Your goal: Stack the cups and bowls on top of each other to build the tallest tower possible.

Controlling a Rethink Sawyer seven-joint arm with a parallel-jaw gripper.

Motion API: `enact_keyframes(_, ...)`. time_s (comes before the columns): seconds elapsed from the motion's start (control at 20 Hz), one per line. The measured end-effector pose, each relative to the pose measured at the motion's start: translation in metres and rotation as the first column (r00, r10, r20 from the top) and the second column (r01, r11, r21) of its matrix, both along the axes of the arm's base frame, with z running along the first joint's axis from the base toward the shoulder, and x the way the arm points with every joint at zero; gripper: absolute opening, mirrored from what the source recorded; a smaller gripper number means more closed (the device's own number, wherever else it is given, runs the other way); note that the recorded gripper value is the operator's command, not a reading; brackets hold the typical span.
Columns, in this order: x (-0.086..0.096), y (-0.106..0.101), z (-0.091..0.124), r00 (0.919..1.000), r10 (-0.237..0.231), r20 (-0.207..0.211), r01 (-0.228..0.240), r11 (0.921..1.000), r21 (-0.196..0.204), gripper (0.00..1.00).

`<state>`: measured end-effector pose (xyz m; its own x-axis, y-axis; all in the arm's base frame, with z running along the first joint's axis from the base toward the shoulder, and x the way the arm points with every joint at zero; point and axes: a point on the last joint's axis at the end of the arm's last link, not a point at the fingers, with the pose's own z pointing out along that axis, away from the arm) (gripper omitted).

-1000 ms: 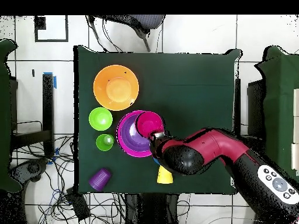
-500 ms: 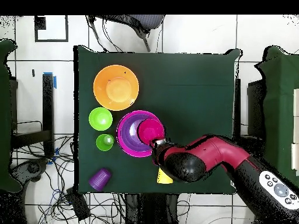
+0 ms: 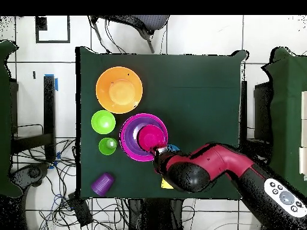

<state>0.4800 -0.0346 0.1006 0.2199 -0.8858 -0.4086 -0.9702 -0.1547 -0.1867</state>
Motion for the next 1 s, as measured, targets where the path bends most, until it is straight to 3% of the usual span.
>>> enact_keyframes(0.35, 0.003, 0.017, -0.002, 0.9992, -0.022, 0.034, 0.019, 0.9955, 0.092, 0.00)
enact_keyframes(0.5, 0.003, 0.020, -0.002, 0.9990, -0.025, 0.038, 0.021, 0.9935, 0.112, 0.00)
enact_keyframes(0.85, 0.002, 0.024, -0.003, 0.9991, -0.026, 0.034, 0.022, 0.9910, 0.132, 0.00)
enact_keyframes(1.0, 0.000, 0.023, -0.006, 0.9989, -0.014, 0.044, 0.009, 0.9931, 0.117, 0.00)
